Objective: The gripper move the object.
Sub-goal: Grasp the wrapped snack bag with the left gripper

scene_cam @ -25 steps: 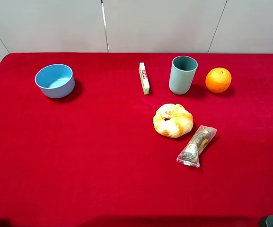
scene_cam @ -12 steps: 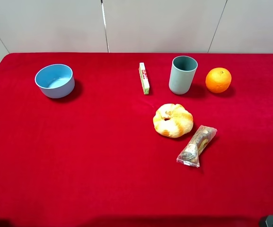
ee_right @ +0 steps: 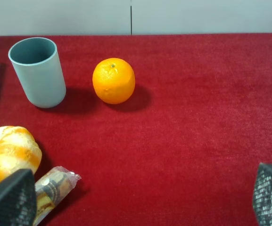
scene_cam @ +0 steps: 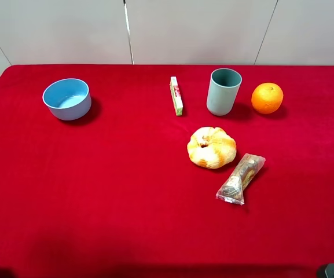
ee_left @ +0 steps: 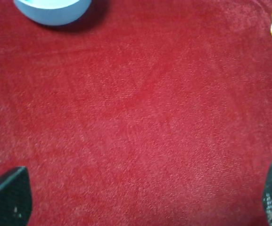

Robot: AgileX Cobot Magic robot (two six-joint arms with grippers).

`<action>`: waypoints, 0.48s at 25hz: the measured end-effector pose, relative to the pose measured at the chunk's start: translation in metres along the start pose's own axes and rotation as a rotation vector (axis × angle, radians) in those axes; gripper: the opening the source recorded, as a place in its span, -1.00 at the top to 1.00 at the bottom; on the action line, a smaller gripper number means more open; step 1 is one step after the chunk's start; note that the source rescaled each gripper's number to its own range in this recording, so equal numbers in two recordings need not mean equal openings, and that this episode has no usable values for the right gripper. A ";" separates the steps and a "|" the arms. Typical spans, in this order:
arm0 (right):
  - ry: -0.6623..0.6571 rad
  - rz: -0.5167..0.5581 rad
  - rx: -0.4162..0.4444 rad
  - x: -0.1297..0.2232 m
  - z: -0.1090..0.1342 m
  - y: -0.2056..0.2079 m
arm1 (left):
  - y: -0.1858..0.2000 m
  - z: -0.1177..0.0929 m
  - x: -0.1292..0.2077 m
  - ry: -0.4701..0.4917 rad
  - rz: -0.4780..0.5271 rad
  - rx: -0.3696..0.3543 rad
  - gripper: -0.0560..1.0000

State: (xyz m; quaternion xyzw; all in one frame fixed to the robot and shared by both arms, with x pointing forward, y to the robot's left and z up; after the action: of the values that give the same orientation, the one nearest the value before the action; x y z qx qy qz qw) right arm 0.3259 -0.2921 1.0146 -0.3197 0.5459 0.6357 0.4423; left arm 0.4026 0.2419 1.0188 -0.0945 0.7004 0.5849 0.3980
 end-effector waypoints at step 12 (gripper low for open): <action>0.000 0.000 0.000 0.000 0.000 0.000 | -0.034 -0.020 -0.037 -0.088 0.104 0.143 -0.93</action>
State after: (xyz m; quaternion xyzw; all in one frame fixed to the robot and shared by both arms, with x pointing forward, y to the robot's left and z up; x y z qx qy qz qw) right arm 0.3259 -0.2921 1.0146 -0.3197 0.5459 0.6357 0.4423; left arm 0.4389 0.2016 1.0182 -0.0033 0.7260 0.5570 0.4032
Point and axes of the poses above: a point on each arm's last joint axis where the gripper is mounted, y pointing back along that axis away from the gripper, z along the wrist's bending axis when the last joint is at zero, x = y × z, the point moved 10 cm from there along -y, pointing out along that axis toward the gripper, and after that the axes turned 11 degrees about -y, right-handed, at the moved point
